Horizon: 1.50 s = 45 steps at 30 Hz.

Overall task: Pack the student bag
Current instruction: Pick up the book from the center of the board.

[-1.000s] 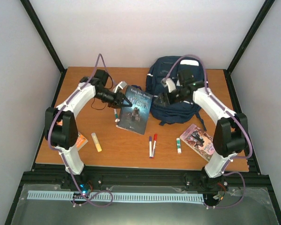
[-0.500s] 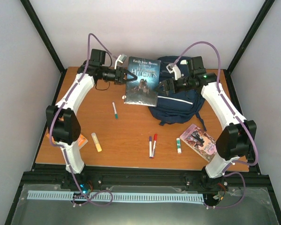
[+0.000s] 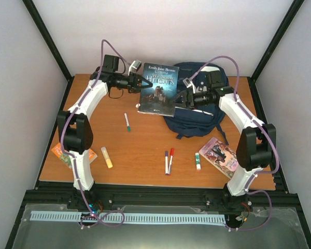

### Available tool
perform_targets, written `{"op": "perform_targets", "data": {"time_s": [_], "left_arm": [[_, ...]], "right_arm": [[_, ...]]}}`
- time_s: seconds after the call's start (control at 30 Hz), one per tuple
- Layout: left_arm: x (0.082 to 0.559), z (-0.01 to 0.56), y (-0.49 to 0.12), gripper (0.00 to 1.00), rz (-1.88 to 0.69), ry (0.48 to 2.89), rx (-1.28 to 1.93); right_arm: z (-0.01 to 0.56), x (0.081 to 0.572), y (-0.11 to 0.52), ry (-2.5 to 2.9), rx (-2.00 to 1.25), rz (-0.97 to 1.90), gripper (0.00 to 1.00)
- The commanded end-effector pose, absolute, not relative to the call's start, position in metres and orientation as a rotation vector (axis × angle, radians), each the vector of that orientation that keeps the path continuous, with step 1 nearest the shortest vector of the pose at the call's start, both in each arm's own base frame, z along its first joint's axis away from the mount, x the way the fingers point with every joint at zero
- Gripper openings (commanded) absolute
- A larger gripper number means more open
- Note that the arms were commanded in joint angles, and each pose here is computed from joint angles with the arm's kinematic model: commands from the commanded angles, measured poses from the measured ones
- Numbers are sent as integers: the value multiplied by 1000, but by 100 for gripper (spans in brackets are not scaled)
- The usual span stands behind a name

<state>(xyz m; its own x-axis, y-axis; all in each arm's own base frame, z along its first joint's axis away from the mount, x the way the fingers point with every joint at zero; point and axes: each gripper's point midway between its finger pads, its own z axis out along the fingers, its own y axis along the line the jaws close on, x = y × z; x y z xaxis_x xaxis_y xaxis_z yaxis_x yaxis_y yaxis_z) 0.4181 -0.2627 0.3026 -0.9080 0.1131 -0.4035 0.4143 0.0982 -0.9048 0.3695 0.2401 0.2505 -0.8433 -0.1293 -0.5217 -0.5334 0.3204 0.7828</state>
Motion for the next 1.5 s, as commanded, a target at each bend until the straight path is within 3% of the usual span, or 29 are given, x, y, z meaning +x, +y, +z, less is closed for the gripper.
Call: {"op": "perform_targets", "data": {"time_s": [0.0, 0.23, 0.43, 0.83, 1.37, 1.47], "left_arm": [[401, 342, -262, 1, -1988, 2022, 647], [405, 323, -268, 2, -1987, 2084, 585], [405, 307, -273, 11, -1990, 2109, 569], [402, 274, -280, 49, -1943, 2209, 483], [390, 290, -297, 55, -1836, 2169, 606], [390, 297, -297, 56, -1805, 2152, 622]], "right_arm": [[257, 362, 249, 2177, -592, 1677, 98], [283, 347, 269, 2065, -744, 1716, 93], [302, 338, 268, 2003, -789, 1729, 81], [318, 346, 254, 2004, -729, 1640, 65], [292, 363, 253, 2110, -620, 1570, 41], [289, 365, 251, 2125, -601, 1548, 33]]}}
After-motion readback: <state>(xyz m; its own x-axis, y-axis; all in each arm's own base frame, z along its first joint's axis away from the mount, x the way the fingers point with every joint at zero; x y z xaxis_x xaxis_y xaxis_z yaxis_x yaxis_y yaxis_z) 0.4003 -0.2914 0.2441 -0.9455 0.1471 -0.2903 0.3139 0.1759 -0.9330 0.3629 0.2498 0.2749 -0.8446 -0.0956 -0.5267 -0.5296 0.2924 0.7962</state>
